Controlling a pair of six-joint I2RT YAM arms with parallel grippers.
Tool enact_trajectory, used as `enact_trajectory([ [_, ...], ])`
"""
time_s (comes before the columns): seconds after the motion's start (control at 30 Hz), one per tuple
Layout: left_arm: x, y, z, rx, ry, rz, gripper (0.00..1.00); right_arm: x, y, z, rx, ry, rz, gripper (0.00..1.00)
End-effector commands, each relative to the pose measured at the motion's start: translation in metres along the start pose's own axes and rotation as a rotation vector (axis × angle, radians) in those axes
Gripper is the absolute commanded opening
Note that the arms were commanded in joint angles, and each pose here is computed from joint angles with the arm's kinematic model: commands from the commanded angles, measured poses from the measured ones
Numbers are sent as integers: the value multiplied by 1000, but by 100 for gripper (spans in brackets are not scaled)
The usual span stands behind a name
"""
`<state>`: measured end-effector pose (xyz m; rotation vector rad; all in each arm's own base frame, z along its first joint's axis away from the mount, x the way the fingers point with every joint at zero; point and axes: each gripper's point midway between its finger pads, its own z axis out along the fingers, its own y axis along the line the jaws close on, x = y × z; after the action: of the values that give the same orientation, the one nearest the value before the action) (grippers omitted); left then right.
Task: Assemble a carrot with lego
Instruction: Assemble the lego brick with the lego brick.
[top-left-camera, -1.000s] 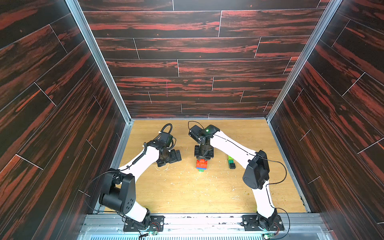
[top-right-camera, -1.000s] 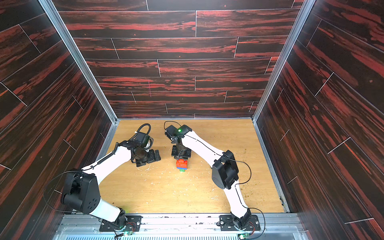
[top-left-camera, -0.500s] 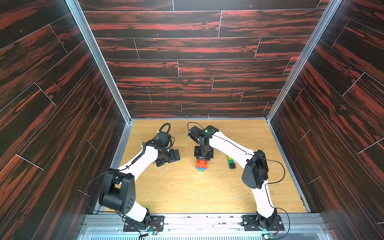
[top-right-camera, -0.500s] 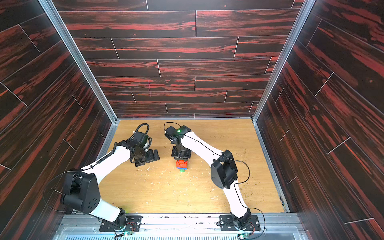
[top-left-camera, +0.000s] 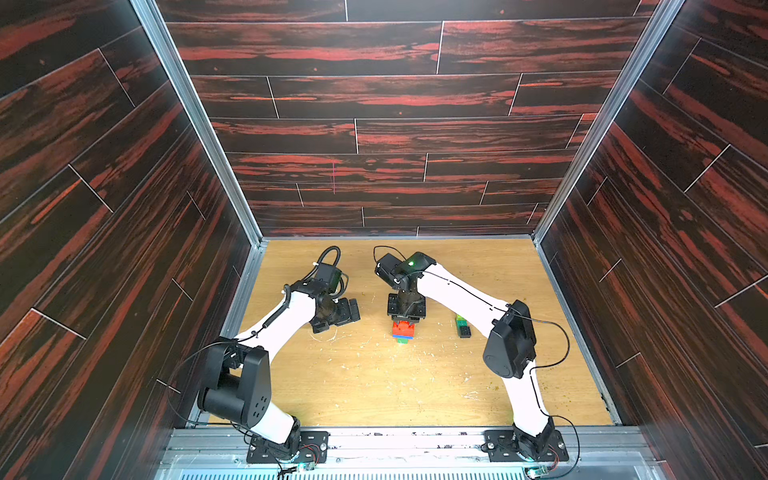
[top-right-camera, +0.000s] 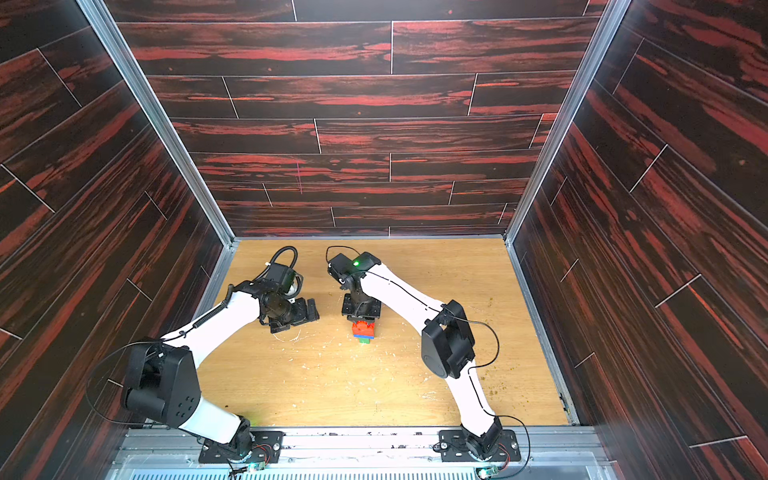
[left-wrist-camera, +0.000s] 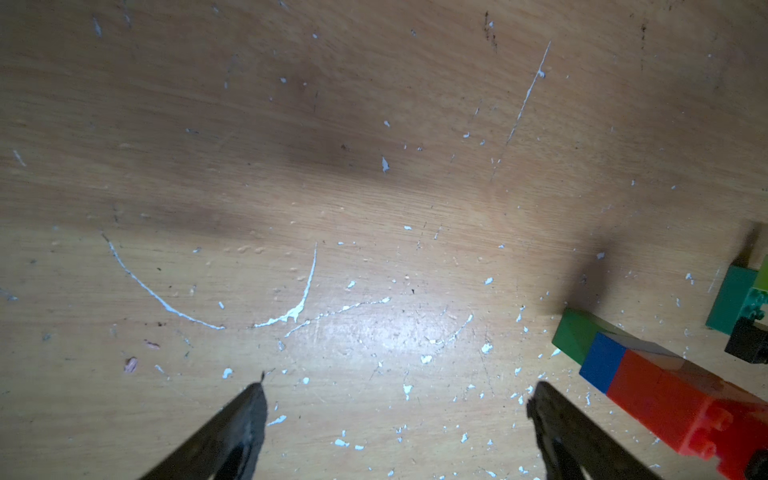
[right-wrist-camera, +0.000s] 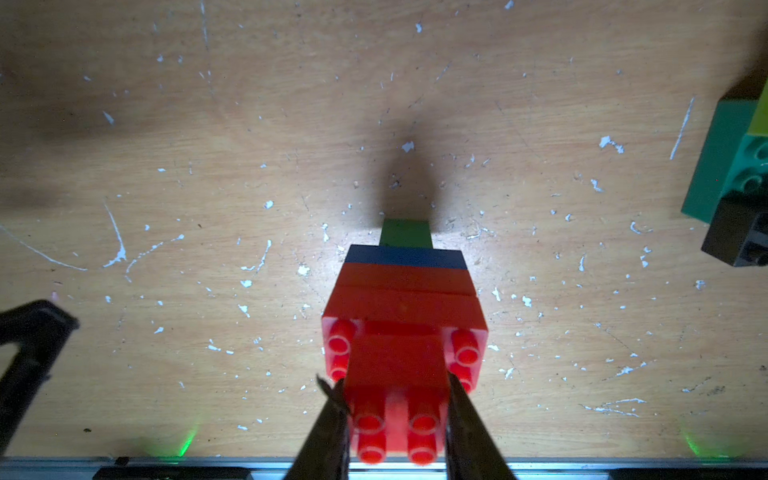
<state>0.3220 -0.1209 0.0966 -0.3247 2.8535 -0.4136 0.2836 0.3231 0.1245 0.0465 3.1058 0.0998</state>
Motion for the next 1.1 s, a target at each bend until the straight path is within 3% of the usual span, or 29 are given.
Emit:
enact_trajectory([
  [0.0,1,2,-3,-4,8,6,100,12,-6,22,65,62,-13,17],
  [0.77,-1,2,-5,2,3,2,100,8,-17,40,51,101,69,17],
  [1.07,-3,2,-4,8,1,0,100,2,-16,46,81,108,40,16],
])
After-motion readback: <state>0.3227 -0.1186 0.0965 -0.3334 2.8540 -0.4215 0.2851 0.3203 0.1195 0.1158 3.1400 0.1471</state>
